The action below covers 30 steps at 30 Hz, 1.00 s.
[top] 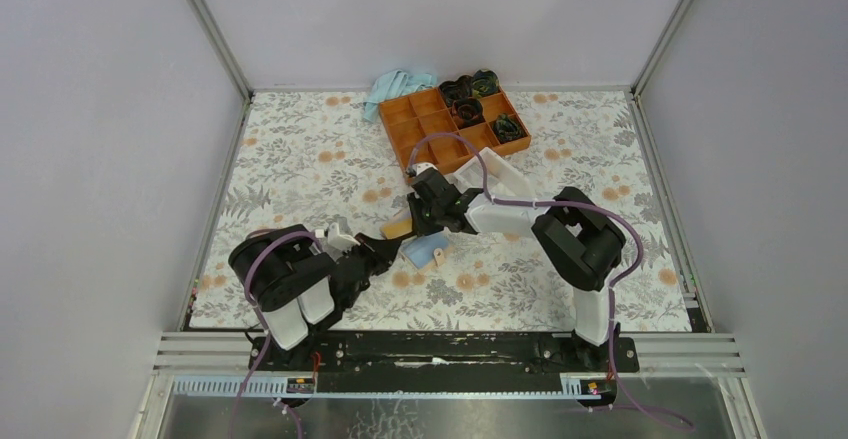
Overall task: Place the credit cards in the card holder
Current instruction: Pick up the credit card from the card holder.
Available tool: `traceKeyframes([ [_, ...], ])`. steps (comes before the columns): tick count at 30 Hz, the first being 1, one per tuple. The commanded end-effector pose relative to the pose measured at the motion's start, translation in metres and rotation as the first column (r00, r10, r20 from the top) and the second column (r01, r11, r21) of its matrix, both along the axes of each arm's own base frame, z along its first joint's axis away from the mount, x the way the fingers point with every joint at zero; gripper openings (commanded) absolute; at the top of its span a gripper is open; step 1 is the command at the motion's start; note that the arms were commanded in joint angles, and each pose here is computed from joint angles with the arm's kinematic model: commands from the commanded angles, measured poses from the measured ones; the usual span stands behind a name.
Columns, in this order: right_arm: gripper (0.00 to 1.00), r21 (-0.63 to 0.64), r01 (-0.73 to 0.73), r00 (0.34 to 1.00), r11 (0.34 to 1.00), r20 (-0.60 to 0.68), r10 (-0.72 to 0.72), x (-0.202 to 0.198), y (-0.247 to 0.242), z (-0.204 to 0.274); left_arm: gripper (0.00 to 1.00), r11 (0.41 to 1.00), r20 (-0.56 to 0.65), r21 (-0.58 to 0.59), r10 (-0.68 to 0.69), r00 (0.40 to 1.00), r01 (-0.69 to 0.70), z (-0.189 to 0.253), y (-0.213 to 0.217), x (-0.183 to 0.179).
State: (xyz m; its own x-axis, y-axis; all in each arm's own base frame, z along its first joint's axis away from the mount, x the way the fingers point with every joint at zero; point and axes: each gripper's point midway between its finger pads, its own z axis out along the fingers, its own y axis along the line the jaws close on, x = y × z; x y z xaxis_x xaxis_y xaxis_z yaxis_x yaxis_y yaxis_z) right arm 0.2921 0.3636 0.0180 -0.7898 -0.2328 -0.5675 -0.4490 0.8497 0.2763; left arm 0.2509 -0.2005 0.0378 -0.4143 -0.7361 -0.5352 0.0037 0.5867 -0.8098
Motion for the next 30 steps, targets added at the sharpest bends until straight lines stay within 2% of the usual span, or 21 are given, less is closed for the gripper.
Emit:
traceKeyframes([
  [1, 0.25, -0.055, -0.001, 0.999, 0.998, -0.054, -0.002, -0.015, -0.017, -0.013, 0.10, 0.999, 0.009, 0.042, 0.025, 1.000, -0.025, -0.004, 0.027, -0.017],
  [4, 0.25, -0.051, 0.002, 0.999, 0.999, -0.042, -0.004, -0.014, -0.018, -0.008, 0.01, 0.999, 0.013, 0.045, 0.024, 1.000, -0.025, -0.003, 0.027, -0.016],
  [7, 0.26, -0.037, 0.006, 1.000, 0.999, -0.021, -0.006, -0.012, -0.017, 0.001, 0.01, 0.999, 0.023, 0.047, 0.023, 0.999, -0.024, -0.001, 0.028, -0.016],
  [12, 0.41, 0.015, 0.012, 0.999, 1.000, 0.034, -0.013, -0.007, -0.015, 0.032, 0.00, 0.999, 0.040, 0.045, 0.028, 0.999, -0.030, 0.004, 0.031, -0.018],
  [18, 0.44, 0.116, 0.022, 0.995, 0.993, 0.090, -0.033, -0.008, -0.012, 0.072, 0.00, 0.999, 0.064, 0.031, 0.039, 0.997, -0.041, 0.014, 0.034, -0.017],
  [24, 0.45, 0.292, 0.049, 0.989, 0.955, 0.120, -0.087, -0.017, -0.010, 0.109, 0.00, 0.998, 0.089, 0.025, 0.049, 0.995, -0.051, 0.028, 0.032, -0.012],
  [30, 0.46, 0.500, 0.085, 0.989, 0.862, 0.063, -0.134, -0.035, -0.008, 0.127, 0.00, 0.995, 0.100, 0.000, 0.099, 0.990, -0.100, 0.048, 0.038, -0.008],
])
